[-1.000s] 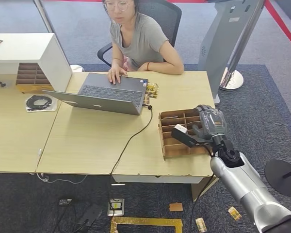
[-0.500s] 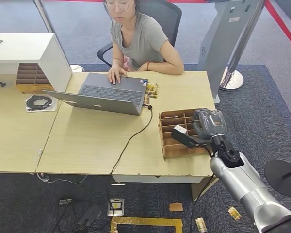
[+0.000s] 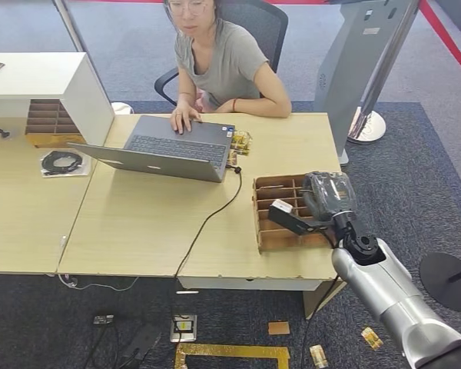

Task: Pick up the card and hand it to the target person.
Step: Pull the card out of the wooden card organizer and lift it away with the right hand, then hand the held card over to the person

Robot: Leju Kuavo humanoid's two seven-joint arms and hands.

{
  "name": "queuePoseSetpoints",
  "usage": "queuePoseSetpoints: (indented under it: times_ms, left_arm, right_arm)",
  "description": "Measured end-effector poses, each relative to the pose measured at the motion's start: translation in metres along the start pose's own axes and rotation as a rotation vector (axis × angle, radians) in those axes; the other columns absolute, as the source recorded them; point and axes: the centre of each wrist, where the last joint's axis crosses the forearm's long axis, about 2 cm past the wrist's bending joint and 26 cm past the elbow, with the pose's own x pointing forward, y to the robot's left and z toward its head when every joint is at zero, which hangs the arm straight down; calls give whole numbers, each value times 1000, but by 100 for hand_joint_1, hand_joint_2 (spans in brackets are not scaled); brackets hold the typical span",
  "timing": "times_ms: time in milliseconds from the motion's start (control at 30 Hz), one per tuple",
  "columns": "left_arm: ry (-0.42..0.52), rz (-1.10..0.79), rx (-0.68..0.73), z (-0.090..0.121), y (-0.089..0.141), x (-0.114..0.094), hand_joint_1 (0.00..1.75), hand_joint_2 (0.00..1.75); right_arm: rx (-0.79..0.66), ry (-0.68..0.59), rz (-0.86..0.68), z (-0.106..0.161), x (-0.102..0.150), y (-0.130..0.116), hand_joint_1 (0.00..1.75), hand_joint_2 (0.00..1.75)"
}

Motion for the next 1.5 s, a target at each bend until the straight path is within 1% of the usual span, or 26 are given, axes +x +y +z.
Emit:
queuePoseSetpoints:
  times_ms: [100,167,300,500,633,700,767,867,967,1067,1233,1433,1467,1500]
  left_arm:
    - [-1,-3,-1,0,0,-1,0,175]
    - [0,-4,-2,1,-1,-2,0,175]
    - [3,-7,-3,1,-1,-4,0,175]
    - [5,-12,-3,2,-1,-6,0,175]
    - [2,-17,-6,1,0,-5,0,175]
    - [-2,-20,-8,1,0,-3,0,175]
    - [-5,-21,-11,0,-1,-1,0,175]
    - [-12,-23,-13,0,-1,3,0,175]
    - [-24,-26,-15,-1,-2,8,0,175]
    - [-35,-29,-18,-2,-2,14,0,175]
    - [-42,-29,-23,-3,-1,19,0,175]
    - [-40,-19,-17,-4,-1,20,0,175]
    - [-40,-18,-15,-3,-1,20,0,175]
    - [-40,-18,-14,-3,-2,19,0,175]
  right_arm:
    - [-18,-13,14,-1,6,-10,157,175]
    - [-50,-26,19,-2,10,-21,156,175]
    - [-147,-47,27,-6,15,-57,159,175]
    - [-310,-90,9,-10,19,-116,158,175]
    - [-362,-136,-41,-18,21,-144,167,175]
    - [-382,-158,-59,-26,21,-153,165,175]
    - [-397,-172,-63,-35,20,-157,165,175]
    - [-408,-190,-71,-51,19,-156,171,175]
    - [-399,-193,-74,-72,20,-151,173,175]
    - [-356,-178,-66,-92,24,-144,175,175]
    - [-271,-147,-38,-117,38,-130,175,175]
    - [-160,-127,1,-132,61,-115,167,175]
    - [-145,-127,7,-133,65,-113,148,175]
    - [-132,-127,14,-134,69,-111,119,175]
